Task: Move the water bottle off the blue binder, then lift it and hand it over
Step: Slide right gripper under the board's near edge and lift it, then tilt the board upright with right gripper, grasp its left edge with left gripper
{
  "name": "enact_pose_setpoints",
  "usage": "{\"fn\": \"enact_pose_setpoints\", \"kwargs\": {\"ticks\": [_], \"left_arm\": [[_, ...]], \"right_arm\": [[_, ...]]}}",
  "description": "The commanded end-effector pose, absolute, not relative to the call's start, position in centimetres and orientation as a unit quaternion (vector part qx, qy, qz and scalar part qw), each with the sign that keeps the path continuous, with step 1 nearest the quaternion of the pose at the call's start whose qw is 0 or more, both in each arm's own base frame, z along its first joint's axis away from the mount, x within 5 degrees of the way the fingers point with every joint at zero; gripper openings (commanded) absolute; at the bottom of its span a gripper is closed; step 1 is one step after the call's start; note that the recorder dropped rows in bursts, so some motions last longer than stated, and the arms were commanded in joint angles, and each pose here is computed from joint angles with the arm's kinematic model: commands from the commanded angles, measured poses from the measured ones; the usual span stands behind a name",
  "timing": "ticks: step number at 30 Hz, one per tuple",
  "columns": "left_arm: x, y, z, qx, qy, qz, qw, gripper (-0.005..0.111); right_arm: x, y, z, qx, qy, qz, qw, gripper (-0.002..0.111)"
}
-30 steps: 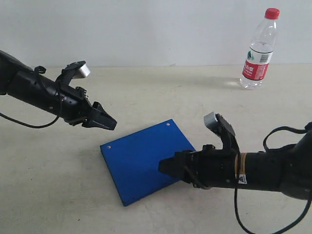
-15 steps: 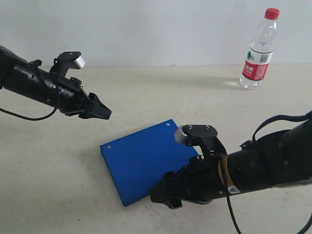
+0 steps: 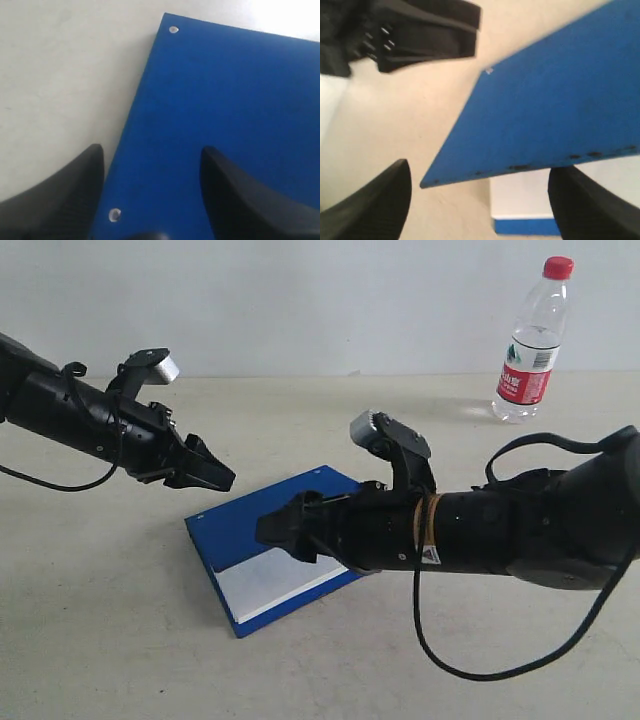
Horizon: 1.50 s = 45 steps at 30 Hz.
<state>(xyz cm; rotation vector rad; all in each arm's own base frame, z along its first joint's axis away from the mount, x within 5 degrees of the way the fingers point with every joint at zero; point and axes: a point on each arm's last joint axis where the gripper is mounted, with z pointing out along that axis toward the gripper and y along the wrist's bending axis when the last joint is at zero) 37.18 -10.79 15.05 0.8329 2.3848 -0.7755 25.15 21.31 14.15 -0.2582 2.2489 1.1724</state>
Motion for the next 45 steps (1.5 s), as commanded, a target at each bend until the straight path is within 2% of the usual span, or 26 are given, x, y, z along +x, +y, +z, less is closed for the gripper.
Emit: {"fn": "enact_pose_setpoints", "kwargs": {"ticks": [1,7,17,20,23,25,26,31,34,40,45], "left_arm": [[37.4,-10.8,15.5,0.307,0.872,-0.28,0.257,0.053],[37.4,-10.8,15.5,0.307,0.872,-0.28,0.257,0.053],[37.6,-11.0,15.8,0.277,0.873,-0.3,0.269,0.053],[37.6,-11.1,15.8,0.272,0.872,-0.302,0.271,0.053],[37.8,-10.8,15.8,0.268,0.874,-0.297,0.274,0.053],[38.0,-10.4,15.8,0.262,0.878,-0.287,0.28,0.053],[38.0,-10.2,15.8,0.261,0.878,-0.288,0.279,0.053],[38.0,-7.8,15.8,0.282,0.866,-0.303,0.279,0.053],[38.0,-7.0,15.3,0.301,0.856,-0.314,0.28,0.053],[37.9,-6.8,13.1,0.328,0.83,-0.36,0.273,0.053],[38.2,-7.6,14.0,0.358,0.773,-0.402,0.337,0.053]], "right_arm": [[25.6,21.5,15.0,-0.077,0.823,0.463,0.319,0.069],[26.5,21.1,15.2,-0.001,0.818,0.467,0.336,0.069],[28.0,21.3,15.3,0.015,0.814,0.453,0.364,0.066],[29.1,22.7,13.4,0.029,0.824,0.469,0.317,0.044],[29.4,23.4,12.5,-0.004,0.831,0.468,0.301,0.029],[29.4,23.5,12.4,-0.043,0.832,0.455,0.315,0.005],[29.4,23.4,12.3,-0.053,0.833,0.448,0.32,0.0],[29.0,22.9,11.1,-0.151,0.861,0.363,0.323,0.0],[28.7,23.0,11.0,-0.211,0.852,0.349,0.329,0.0],[28.6,23.1,11.1,-0.245,0.837,0.35,0.342,0.0],[28.4,23.1,11.0,-0.3,0.823,0.334,0.348,0.0]]}}
